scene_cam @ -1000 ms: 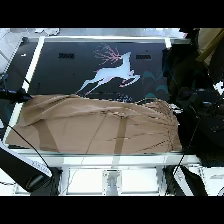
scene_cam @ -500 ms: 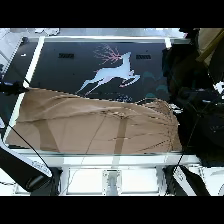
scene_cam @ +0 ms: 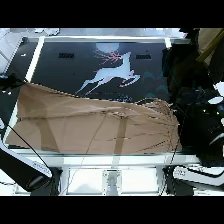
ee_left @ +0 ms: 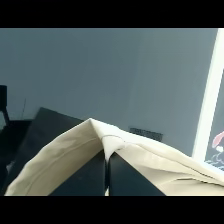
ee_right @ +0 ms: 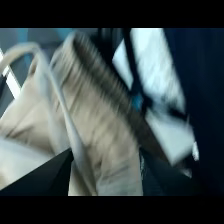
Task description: Fold the clothes and pants, and hang the long-sleeved shirts on hangers.
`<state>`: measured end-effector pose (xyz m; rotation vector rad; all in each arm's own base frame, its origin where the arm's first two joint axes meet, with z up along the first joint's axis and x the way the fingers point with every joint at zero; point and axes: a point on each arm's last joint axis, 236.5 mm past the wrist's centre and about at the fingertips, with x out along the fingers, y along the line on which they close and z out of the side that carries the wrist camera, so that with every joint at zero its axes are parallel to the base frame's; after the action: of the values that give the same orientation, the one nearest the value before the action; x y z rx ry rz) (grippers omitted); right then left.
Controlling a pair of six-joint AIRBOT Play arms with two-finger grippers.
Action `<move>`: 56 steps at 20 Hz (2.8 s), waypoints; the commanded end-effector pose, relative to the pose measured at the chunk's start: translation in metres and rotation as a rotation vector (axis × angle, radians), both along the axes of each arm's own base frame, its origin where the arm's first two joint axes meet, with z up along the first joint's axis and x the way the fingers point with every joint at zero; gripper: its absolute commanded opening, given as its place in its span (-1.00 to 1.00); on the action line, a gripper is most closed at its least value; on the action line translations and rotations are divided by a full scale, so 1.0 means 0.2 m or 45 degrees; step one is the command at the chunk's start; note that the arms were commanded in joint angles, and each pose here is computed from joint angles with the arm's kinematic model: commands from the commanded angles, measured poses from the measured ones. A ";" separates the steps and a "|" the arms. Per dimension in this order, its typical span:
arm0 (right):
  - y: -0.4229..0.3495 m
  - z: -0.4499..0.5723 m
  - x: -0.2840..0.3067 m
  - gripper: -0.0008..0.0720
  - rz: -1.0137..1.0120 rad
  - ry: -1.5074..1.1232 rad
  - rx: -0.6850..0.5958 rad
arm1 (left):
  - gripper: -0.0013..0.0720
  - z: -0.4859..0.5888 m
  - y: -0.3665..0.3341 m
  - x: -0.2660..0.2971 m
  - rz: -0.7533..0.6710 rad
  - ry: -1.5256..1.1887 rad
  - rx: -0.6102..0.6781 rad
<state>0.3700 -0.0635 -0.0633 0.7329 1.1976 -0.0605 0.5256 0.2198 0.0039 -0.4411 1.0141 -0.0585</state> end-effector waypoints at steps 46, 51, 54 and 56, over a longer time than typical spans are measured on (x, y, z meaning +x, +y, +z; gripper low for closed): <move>-0.03 0.24 0.98 -0.90 -0.102 -0.391 -0.231 | -0.65 0.16 0.26 0.33 0.554 -0.276 0.268; -0.08 0.50 1.05 0.35 -0.184 -0.476 -0.183 | 0.97 0.31 0.26 0.17 0.560 -0.187 0.295; -0.17 0.76 0.89 0.35 -0.058 -0.420 -0.296 | 0.96 0.45 0.42 -0.27 0.577 0.100 0.516; -0.24 0.93 0.70 0.35 0.029 -0.383 -0.392 | 0.96 0.55 0.50 -0.60 0.657 0.270 0.575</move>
<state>0.5548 -0.0973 0.0896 0.5587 0.7936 -0.1087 0.4954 0.2984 0.0951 -0.3344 0.8662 0.5167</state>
